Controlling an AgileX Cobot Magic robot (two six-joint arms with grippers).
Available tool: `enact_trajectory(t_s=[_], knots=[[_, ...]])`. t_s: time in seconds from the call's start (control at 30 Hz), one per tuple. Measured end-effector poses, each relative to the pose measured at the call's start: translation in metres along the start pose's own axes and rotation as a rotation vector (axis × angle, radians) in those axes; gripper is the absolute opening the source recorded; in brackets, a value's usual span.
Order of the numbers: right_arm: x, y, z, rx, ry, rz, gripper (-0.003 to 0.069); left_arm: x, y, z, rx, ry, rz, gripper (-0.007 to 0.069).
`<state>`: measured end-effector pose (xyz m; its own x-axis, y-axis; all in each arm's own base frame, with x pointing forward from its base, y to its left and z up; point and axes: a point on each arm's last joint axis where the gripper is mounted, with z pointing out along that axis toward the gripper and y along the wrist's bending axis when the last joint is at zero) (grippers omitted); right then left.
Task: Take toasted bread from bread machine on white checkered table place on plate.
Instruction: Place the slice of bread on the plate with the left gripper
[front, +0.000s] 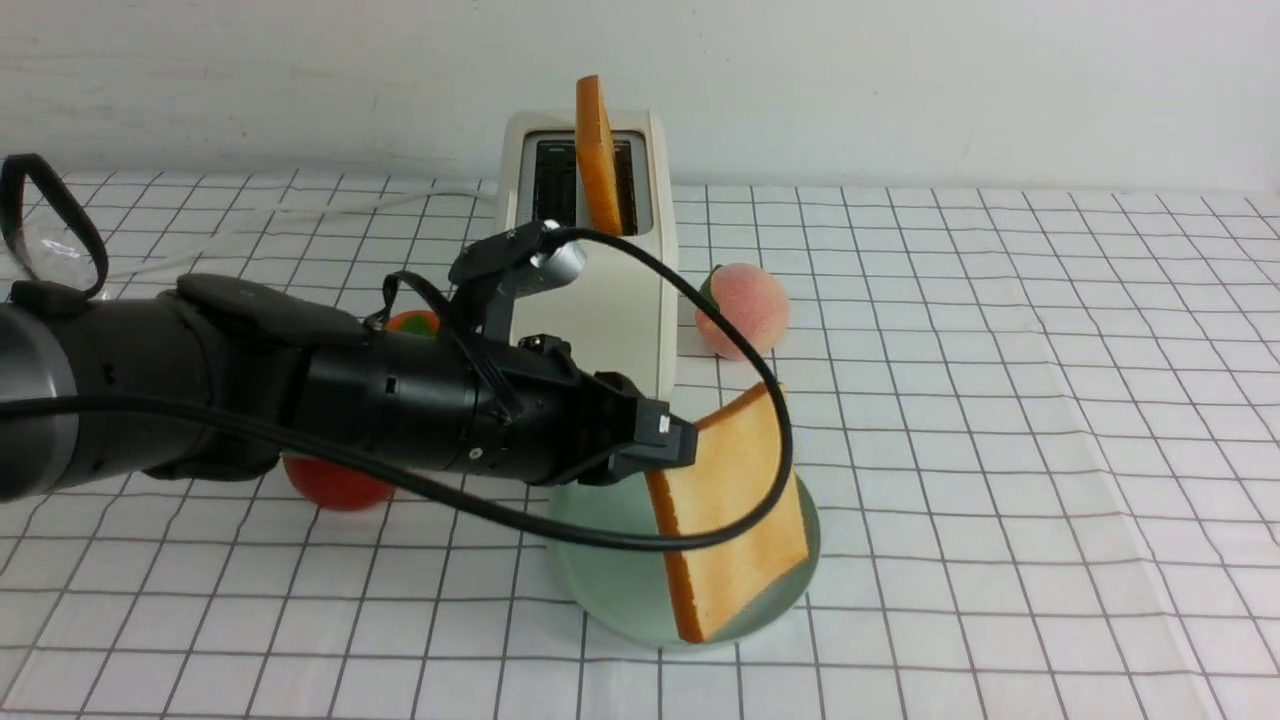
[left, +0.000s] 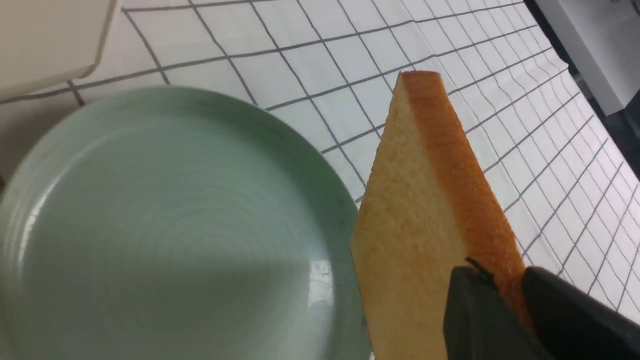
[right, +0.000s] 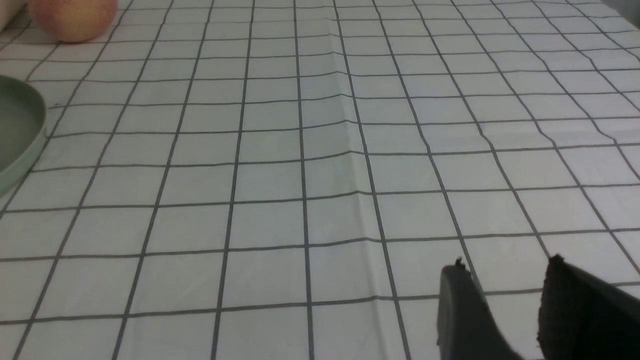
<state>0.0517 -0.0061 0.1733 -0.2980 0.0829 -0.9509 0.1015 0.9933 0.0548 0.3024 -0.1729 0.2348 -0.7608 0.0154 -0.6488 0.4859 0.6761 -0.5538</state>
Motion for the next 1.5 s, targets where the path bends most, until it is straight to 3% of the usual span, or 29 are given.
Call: enact_trajectory(t_s=[0.23, 0.57, 1.27, 1.37, 1.4, 1.47, 1.5], knots=[[0.0, 0.0, 0.0, 0.0, 0.0, 0.0, 0.024, 0.003, 0.018, 0.012, -0.024, 0.0, -0.04, 0.0085], [0.0, 0.0, 0.0, 0.0, 0.0, 0.0, 0.024, -0.002, 0.019, 0.016, -0.001, -0.073, -0.061, 0.0085], [0.0, 0.0, 0.0, 0.0, 0.0, 0.0, 0.024, 0.008, 0.035, 0.03, -0.046, -0.028, -0.092, 0.0085], [0.0, 0.0, 0.0, 0.0, 0.0, 0.0, 0.024, 0.008, 0.038, 0.03, -0.069, -0.03, -0.085, 0.0123], [0.0, 0.0, 0.0, 0.0, 0.0, 0.0, 0.024, 0.008, 0.039, 0.03, -0.088, -0.032, -0.082, 0.0185], [0.0, 0.0, 0.0, 0.0, 0.0, 0.0, 0.024, 0.008, 0.04, 0.03, -0.101, -0.034, -0.08, 0.0226], [0.0, 0.0, 0.0, 0.0, 0.0, 0.0, 0.024, 0.008, 0.041, 0.03, -0.107, -0.034, -0.077, 0.0304]])
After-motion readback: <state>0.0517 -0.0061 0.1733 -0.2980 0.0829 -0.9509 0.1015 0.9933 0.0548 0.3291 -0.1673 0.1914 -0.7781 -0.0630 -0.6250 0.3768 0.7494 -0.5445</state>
